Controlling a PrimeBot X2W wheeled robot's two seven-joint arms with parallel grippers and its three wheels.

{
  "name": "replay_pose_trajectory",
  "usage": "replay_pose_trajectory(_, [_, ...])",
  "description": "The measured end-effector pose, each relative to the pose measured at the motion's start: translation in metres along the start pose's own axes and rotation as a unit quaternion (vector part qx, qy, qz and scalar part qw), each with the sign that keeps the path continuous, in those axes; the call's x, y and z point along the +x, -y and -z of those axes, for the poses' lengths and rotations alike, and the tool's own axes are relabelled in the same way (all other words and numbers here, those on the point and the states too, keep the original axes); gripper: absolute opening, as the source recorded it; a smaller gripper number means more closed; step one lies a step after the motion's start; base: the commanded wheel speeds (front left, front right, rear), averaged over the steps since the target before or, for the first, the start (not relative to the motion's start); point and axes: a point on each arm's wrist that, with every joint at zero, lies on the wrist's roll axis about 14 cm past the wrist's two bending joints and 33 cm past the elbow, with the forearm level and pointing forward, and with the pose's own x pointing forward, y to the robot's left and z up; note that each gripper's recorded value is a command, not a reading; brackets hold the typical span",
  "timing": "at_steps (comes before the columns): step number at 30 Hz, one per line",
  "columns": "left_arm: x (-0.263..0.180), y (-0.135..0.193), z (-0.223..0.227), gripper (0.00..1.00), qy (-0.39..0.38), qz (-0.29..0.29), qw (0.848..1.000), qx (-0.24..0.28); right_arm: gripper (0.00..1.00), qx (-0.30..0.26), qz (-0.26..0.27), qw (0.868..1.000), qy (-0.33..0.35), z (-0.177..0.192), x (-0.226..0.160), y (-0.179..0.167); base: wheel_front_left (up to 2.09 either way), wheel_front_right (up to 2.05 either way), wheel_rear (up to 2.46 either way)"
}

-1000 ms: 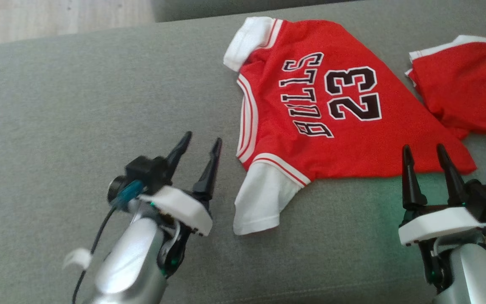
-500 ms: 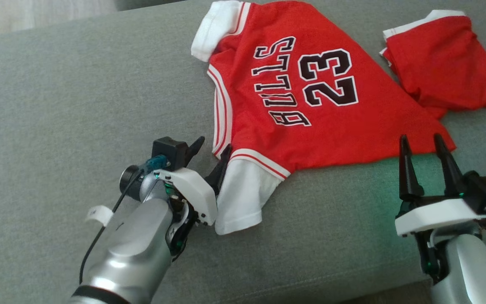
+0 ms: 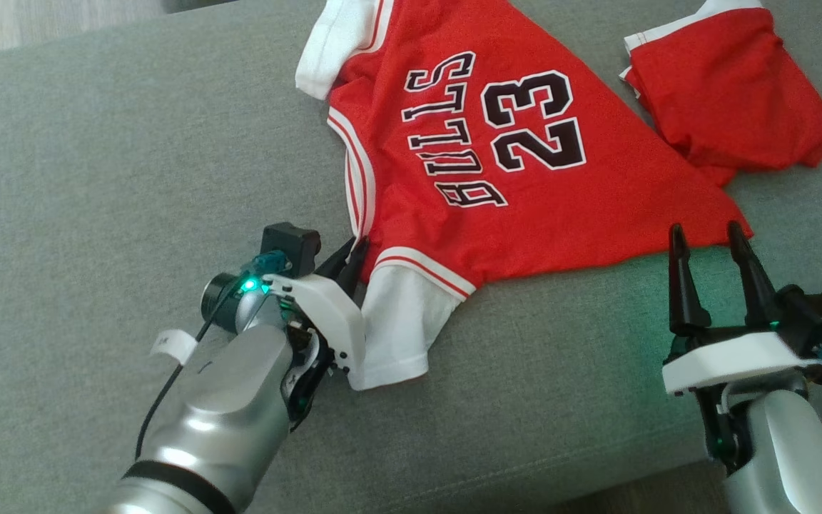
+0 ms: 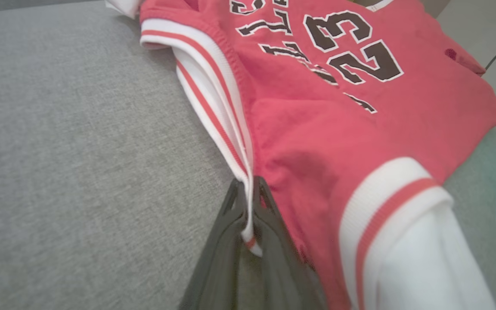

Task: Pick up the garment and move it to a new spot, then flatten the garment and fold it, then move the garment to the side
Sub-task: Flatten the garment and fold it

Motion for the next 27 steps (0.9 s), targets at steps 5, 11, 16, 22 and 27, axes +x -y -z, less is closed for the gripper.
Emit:
replay_pose_trajectory(5, [-0.004,-0.008,-0.004,0.0,0.01,-0.021,1.0,-0.004,1.0,0.001,-0.001,1.0,0.006,-0.003,0.002,-0.001,0.0,0.0,0.0])
replay_pose_trajectory(11, [-0.016,-0.037,-0.029,0.0,0.052,-0.072,0.996,-0.018,1.0,0.0,-0.013,1.0,0.014,-0.009,0.006,-0.009,0.0,0.0,0.0])
replay_pose_trajectory(16, [-0.031,-0.064,-0.065,0.0,0.108,-0.108,0.988,-0.009,1.0,-0.002,-0.028,0.999,0.02,-0.013,0.01,-0.019,0.0,0.0,0.0])
replay_pose_trajectory(22, [-0.054,-0.1,-0.079,0.0,0.137,-0.156,0.978,-0.006,1.0,-0.005,-0.045,0.999,0.021,-0.016,0.015,-0.031,0.0,0.0,0.0])
replay_pose_trajectory(27, [-0.065,-0.122,-0.075,0.0,0.133,-0.179,0.975,0.004,1.0,-0.009,-0.061,0.998,0.015,-0.012,0.018,-0.042,0.0,0.0,0.0])
